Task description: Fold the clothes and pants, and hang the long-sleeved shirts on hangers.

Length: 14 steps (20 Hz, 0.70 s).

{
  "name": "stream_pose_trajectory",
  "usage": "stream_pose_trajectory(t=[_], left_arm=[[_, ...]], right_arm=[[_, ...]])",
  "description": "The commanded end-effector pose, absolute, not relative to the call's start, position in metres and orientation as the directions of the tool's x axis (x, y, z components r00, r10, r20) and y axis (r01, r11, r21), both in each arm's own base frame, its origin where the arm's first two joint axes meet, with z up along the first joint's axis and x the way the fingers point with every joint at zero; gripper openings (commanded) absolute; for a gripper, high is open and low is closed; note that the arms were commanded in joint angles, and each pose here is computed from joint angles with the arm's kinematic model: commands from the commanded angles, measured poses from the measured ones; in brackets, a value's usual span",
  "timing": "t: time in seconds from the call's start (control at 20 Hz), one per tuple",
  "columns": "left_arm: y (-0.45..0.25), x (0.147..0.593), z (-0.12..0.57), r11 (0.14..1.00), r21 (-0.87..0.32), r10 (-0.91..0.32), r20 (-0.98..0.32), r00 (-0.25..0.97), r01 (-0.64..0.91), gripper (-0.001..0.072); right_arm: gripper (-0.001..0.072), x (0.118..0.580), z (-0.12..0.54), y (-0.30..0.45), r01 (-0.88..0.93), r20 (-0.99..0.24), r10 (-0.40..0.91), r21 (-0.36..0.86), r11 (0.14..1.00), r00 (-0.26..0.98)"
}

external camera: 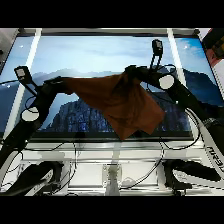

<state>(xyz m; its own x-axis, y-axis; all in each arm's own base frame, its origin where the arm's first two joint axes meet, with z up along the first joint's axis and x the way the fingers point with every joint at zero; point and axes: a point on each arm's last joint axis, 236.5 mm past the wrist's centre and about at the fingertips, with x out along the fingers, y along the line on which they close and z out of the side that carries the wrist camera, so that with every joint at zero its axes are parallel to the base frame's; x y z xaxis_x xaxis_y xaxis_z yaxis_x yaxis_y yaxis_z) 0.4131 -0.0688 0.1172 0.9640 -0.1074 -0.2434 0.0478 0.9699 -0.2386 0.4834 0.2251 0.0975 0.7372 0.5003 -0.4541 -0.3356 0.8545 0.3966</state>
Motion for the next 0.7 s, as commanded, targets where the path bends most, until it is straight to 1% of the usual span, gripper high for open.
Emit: stream_pose_trajectory(t=[0.0,0.15,0.3,0.4,0.5,0.6,0.65], left_arm=[[-0.085,0.409,0.091,0.974,-0.194,-0.175,-0.31,0.934,0.118,0.0007],[-0.099,0.41,0.057,0.97,-0.172,-0.226,-0.395,0.891,0.17,0.0006],[-0.093,0.415,0.019,0.979,-0.09,-0.204,-0.476,0.856,0.183,0.0006],[-0.077,0.421,0.001,0.986,-0.06,-0.163,-0.513,0.843,0.154,0.0005],[-0.048,0.431,-0.005,0.995,-0.06,-0.1,-0.524,0.846,0.08,0.0005],[-0.017,0.44,-0.004,0.998,-0.056,-0.039,-0.522,0.852,0.012,0.0005],[-0.003,0.442,-0.003,1.0,-0.023,-0.013,-0.521,0.854,0.002,0.0005]], right_arm=[[0.0584,0.482,0.095,0.231,-0.341,-0.457,0.508,0.4,0.851,0.731],[0.0583,0.477,0.084,0.222,-0.328,-0.503,0.515,0.416,0.848,0.694],[0.0582,0.467,0.066,0.201,-0.266,-0.578,0.523,0.473,0.84,0.626],[0.0554,0.452,0.052,0.186,-0.213,-0.64,0.54,0.517,0.829,0.546],[0.0554,0.421,0.036,0.18,-0.198,-0.707,0.579,0.551,0.811,0.405],[0.0553,0.38,0.025,0.182,-0.199,-0.752,0.619,0.587,0.785,0.224],[0.0553,0.359,0.022,0.184,-0.203,-0.763,0.632,0.603,0.772,0.139]])
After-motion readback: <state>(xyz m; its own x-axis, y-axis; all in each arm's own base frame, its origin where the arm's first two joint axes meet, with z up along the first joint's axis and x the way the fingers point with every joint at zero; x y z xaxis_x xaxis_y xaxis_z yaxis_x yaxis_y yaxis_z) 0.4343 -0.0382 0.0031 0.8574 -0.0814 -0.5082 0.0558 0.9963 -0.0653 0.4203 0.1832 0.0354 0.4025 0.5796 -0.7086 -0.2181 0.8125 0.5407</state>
